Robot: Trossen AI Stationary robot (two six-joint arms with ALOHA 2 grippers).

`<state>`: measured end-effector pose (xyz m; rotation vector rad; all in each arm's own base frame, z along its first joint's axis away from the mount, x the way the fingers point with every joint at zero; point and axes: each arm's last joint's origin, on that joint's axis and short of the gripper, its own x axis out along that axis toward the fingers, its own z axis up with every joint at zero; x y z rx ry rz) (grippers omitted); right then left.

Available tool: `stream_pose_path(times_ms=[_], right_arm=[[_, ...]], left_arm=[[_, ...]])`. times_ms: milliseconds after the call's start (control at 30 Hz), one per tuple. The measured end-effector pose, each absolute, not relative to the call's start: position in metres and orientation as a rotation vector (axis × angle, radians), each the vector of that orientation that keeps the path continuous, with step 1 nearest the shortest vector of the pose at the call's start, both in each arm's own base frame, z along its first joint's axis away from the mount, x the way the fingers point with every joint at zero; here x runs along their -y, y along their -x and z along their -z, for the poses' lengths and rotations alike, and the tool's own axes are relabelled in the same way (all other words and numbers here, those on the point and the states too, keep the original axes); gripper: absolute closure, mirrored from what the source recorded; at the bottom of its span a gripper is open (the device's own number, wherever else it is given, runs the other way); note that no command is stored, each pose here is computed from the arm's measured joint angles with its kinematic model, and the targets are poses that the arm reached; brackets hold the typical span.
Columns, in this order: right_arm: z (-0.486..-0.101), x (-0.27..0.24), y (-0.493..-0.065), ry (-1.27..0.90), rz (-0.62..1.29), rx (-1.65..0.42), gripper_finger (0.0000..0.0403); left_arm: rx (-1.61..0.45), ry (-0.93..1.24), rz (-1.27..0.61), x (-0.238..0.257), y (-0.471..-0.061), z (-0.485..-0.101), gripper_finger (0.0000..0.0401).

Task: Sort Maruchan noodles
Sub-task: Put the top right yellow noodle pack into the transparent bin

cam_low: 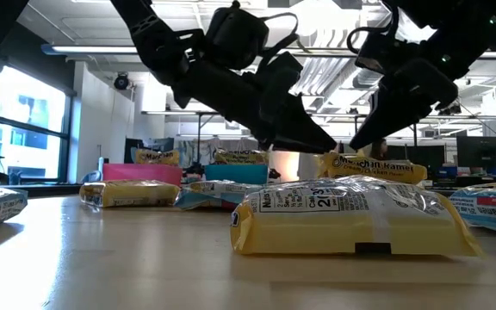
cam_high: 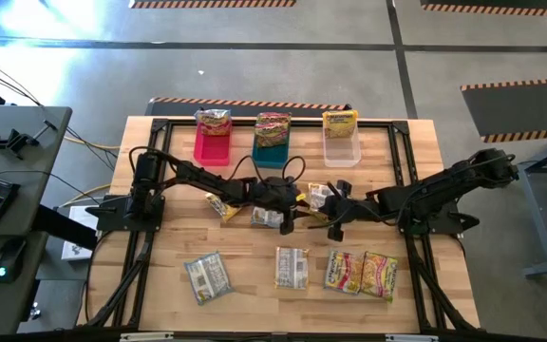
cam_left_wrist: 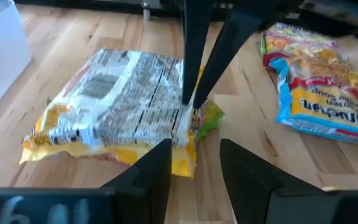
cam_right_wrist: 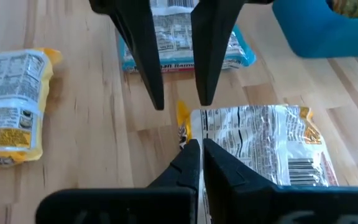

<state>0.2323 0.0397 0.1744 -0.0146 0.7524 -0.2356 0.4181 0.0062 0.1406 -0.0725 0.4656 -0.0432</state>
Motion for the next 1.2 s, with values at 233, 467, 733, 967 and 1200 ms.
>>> stream_pose_path(times_ms=[233, 467, 733, 967, 1200], right_arm=[[-0.175, -0.038, -0.232, -0.007, 0.293, -0.735, 0.0379], [-0.175, -0.038, -0.233, -0.008, 0.296, -0.730, 0.0317], [-0.176, -0.038, -0.233, -0.010, 0.303, -0.724, 0.0254], [-0.175, -0.039, -0.232, -0.015, 0.297, -0.735, 0.0228], [-0.186, -0.044, -0.225, 0.000, 0.377, -0.909, 0.0187]], left_arm=[[-0.492, 0.092, 0.024, -0.006, -0.417, -0.138, 0.0274], [-0.489, 0.090, -0.001, -0.007, -0.417, -0.138, 0.0274], [-0.519, 0.107, 0.025, -0.005, -0.440, -0.119, 0.0274], [-0.545, 0.105, 0.026, -0.005, -0.442, -0.121, 0.0306], [-0.539, 0.166, 0.032, -0.015, -0.442, -0.124, 0.0394]])
